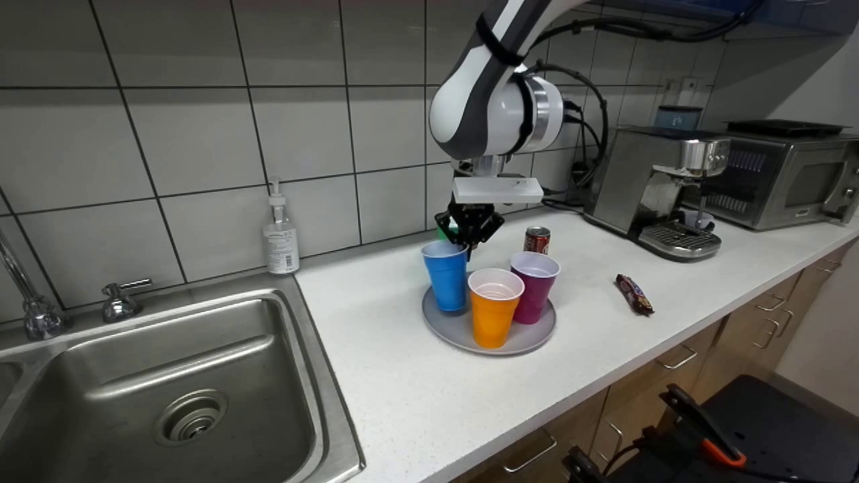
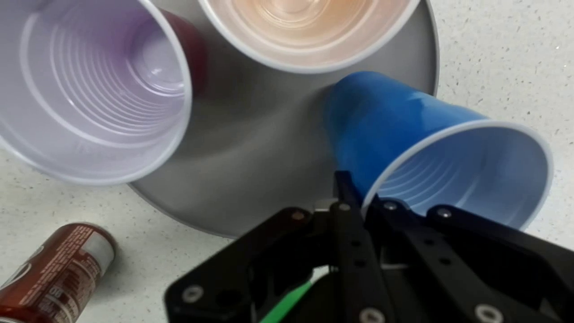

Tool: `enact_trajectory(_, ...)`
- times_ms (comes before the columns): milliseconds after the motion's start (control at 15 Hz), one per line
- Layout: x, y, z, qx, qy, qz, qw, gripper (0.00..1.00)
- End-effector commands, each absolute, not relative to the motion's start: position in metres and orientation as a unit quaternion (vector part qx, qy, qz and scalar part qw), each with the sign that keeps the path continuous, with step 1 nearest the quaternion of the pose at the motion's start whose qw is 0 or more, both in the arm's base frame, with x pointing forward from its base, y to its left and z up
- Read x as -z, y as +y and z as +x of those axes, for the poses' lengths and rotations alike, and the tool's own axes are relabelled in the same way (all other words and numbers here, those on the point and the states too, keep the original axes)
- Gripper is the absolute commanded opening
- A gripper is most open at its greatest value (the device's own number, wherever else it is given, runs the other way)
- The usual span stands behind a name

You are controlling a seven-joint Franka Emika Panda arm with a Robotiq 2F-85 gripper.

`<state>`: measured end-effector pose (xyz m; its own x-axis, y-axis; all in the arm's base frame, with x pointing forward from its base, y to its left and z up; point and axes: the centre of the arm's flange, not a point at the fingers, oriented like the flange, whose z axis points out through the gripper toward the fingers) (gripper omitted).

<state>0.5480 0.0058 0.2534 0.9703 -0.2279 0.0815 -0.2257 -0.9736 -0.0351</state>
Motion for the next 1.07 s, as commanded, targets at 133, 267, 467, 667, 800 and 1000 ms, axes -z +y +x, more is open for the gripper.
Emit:
enact_trajectory(133, -0.247, 0.001, 0.547, 0.062, 0.127, -0.990, 0.011, 0.01)
enact_trajectory(267, -0.244, -0.001, 0.549, 0.068, 0.127, -0.989, 0.010, 0.01)
enact_trajectory(467, -0.238, -0.002, 0.550, 0.077, 0.125, -0.989, 0.012, 0.01)
enact_trajectory(667, -0.234, -0.001, 0.551, 0.084, 0.123, -0.989, 0.013, 0.01)
enact_trajectory(800, -0.234, -0.001, 0.551, 0.088, 0.122, -0.989, 0.014, 0.01)
enact_trajectory(1000, -0.244, 0.001, 0.551, 0.090, 0.116, -0.989, 0.015, 0.36)
